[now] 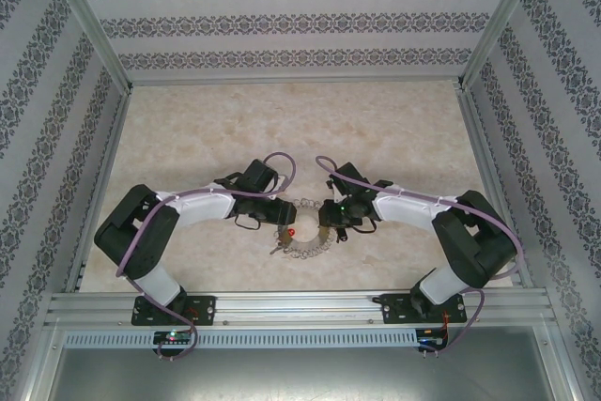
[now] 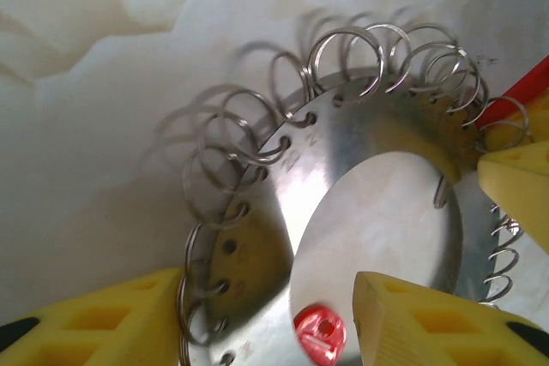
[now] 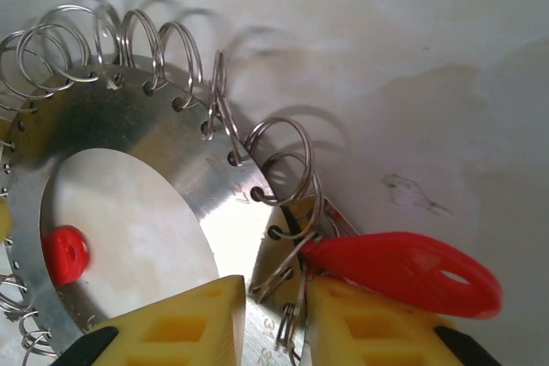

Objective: Put the keys on the keyring

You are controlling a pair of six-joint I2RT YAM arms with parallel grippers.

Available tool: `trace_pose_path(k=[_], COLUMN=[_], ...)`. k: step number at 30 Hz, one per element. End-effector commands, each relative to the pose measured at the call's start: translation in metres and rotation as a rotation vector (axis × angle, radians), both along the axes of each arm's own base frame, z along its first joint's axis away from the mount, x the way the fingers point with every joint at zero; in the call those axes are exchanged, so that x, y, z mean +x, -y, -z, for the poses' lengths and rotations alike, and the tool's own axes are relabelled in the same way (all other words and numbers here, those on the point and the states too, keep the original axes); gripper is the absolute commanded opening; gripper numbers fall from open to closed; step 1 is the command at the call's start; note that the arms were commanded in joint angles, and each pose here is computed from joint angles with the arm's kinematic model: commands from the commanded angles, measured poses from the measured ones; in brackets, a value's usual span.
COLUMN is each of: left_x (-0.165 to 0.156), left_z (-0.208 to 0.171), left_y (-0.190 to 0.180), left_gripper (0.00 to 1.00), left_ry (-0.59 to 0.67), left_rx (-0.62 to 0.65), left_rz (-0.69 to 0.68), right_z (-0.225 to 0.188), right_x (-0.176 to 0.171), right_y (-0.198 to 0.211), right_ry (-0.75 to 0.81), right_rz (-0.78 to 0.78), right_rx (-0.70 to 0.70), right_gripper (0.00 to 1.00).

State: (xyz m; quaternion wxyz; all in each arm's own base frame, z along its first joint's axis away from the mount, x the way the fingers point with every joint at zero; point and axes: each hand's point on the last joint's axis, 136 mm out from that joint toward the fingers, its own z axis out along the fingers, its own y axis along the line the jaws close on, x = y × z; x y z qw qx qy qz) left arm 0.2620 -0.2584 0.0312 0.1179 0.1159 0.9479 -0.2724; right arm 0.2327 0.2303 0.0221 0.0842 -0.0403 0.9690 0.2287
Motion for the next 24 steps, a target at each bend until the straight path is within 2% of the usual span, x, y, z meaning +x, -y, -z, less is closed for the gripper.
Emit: trace_pose_path(k=[1,11,17,24], left_x=[0.01,0.031,0.054,0.085], left_z=[-0.007,-0.017,-0.032,-0.046], left_y=[0.006,0.006,0.001,-0.006], left_gripper=[0.53,0.53,0.49,0.49], left_ry=[-0.001,0.043,0.087,0.133], left_rx=[-0.031,-0.033,-0.048,-0.035], left_rz=[-0.015,-0.042,-0.061,-0.091], right_z=[-0.001,-0.019,-0.031,-0.039], right_x=[-0.001,0.016,0.029,0.048], right_y=[-0.014,-0.035,-0.043,-0.034], right_ry=[-0.021,0.021,0.05,0.108], right_rz=[0.011,0.044,0.053,0.126], right_rx=[0.052,0.167,0.218,0.193], right_gripper=[0.25,0.23,0.23,0.24])
